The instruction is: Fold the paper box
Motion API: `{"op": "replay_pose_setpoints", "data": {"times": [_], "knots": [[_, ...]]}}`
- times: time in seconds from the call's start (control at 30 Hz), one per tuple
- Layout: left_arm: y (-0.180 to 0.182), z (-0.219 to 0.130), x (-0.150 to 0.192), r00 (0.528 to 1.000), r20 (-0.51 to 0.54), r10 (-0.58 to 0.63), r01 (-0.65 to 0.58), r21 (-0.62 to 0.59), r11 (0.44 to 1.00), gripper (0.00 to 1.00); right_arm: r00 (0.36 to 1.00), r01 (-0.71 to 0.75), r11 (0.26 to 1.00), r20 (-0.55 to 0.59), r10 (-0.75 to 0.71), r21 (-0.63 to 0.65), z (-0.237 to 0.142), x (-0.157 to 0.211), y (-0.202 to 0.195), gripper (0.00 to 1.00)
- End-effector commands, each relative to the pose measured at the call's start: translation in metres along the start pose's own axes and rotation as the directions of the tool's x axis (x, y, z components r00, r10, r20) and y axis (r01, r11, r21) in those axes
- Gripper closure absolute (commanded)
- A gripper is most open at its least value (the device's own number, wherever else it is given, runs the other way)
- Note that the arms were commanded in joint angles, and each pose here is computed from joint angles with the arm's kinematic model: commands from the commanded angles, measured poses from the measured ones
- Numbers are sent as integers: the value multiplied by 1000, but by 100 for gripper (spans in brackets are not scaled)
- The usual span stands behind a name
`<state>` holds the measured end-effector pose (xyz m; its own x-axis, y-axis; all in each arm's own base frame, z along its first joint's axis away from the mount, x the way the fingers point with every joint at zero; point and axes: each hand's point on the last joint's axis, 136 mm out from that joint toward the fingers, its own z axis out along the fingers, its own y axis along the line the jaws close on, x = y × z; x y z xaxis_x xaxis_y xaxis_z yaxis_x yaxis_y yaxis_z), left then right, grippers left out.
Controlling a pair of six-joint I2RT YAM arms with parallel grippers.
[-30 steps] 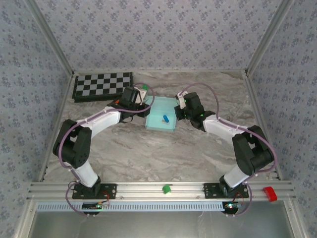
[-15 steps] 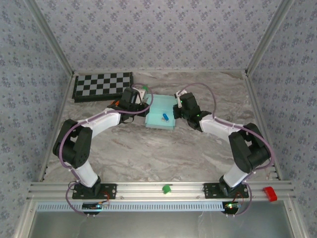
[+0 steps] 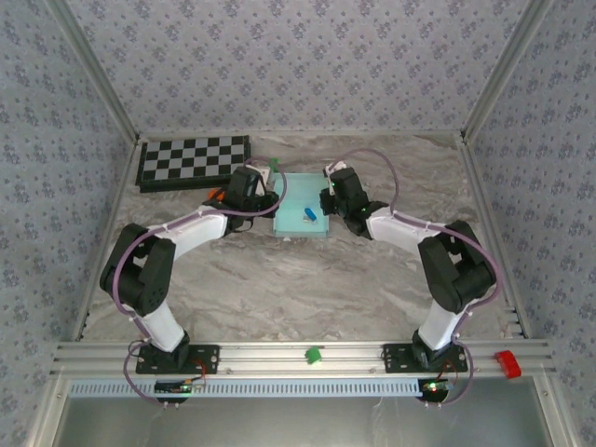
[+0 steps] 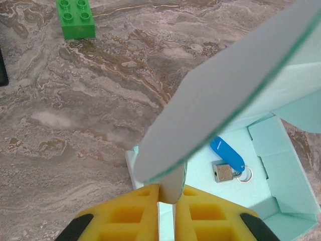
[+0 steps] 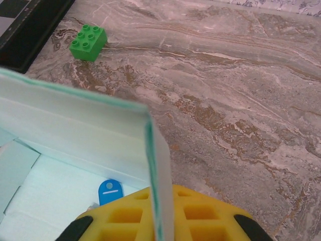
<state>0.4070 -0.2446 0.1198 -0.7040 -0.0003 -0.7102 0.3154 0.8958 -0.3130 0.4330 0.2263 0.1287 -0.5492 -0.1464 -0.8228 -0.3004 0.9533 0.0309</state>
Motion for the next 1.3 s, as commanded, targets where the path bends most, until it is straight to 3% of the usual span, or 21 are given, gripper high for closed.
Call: {"op": "replay_pose_setpoints", "data": {"times": [0.0, 0.27, 0.5, 1.27], "knots": [[-8, 6, -7, 999, 41, -13, 12, 24, 1000, 86, 999, -31, 999, 30, 30, 15, 5, -13, 3, 86], [-6, 11, -6, 998, 49, -28, 27, 17, 999, 86, 996, -83, 995, 39, 81, 60, 8, -14, 0, 83], [-8, 14, -5, 998, 54, -29, 28, 24, 999, 86, 991, -127, 988, 55, 122, 87, 12, -10, -1, 89], [-6, 22, 12, 997, 80, -10, 8, 34, 999, 89, 974, -136, 979, 201, 105, 151, 10, 0, 7, 88]]}}
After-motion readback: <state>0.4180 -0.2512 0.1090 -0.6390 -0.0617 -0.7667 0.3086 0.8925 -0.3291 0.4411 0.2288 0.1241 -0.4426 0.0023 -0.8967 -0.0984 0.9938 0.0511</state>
